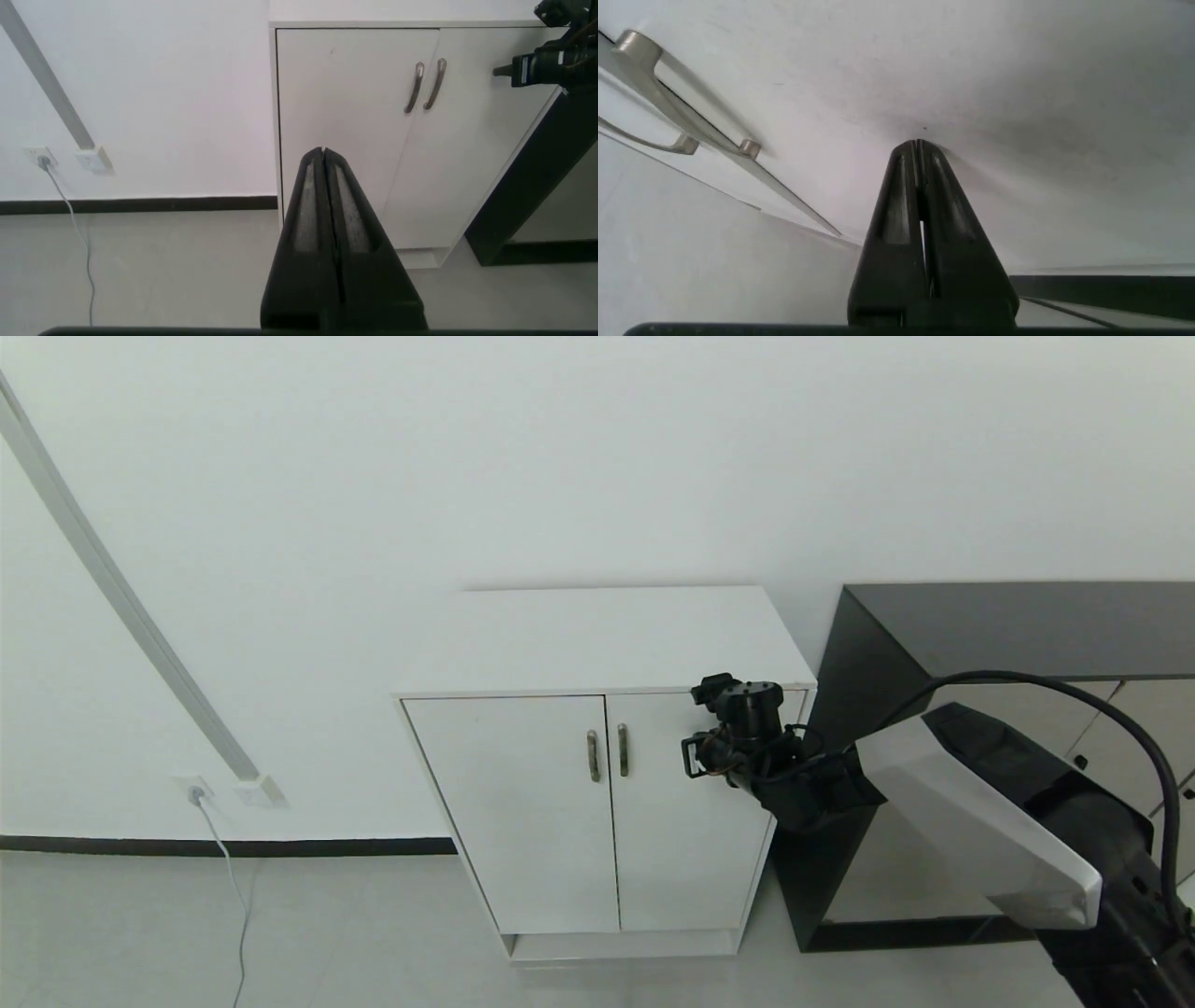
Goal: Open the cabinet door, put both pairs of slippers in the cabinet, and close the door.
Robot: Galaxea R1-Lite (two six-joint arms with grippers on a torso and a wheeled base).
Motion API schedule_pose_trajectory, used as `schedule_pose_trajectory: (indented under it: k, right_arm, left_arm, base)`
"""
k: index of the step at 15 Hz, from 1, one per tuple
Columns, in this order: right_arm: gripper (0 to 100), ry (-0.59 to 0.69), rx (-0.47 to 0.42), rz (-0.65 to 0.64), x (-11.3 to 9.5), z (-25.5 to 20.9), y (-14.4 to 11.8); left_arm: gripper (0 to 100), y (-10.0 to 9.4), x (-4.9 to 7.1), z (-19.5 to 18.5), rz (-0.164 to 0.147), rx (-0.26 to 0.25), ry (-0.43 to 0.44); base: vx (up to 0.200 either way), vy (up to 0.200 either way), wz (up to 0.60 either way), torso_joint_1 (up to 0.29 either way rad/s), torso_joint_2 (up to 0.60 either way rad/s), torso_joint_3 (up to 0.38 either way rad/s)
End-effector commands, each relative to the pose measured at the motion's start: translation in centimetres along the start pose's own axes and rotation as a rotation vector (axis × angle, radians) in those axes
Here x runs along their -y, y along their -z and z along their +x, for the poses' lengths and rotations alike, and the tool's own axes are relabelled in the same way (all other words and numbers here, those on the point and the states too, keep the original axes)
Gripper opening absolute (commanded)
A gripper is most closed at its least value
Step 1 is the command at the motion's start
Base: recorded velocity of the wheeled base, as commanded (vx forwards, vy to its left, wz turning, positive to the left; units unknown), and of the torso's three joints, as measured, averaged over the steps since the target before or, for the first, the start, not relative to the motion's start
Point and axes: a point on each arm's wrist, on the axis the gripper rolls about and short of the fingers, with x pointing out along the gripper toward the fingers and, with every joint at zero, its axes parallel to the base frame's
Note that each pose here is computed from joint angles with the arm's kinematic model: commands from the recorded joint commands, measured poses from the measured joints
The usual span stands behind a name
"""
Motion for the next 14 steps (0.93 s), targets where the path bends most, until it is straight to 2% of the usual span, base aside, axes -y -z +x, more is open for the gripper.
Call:
schedule_pose_trajectory:
  k: [1, 5, 9, 14]
  right_arm:
    - [0, 0.000, 0.000, 0.000, 0.0, 0.1, 0.1]
    - [0, -0.008, -0.016, 0.000, -0.5, -1.0, 0.1]
    - [0, -0.026, -0.031, -0.008, -1.2, -4.3, 0.0]
    - [0, 0.013, -0.024, -0.005, 0.6, -9.2, 1.4]
  left_arm:
    - [0, 0.0, 0.0, 0.0, 0.000, -0.001, -0.001]
    - [0, 0.0, 0.0, 0.0, 0.001, -0.001, -0.001]
    - [0, 0.0, 0.0, 0.0, 0.000, -0.001, -0.001]
    - [0, 0.0, 0.0, 0.0, 0.000, -0.001, -0.001]
  base:
    - [0.000, 0.000, 0.00, 0.000, 0.00, 0.000]
    - [0.000, 0.000, 0.00, 0.000, 0.00, 0.000]
    - [0.000, 0.000, 0.00, 0.000, 0.00, 0.000]
    - [0.000, 0.000, 0.00, 0.000, 0.00, 0.000]
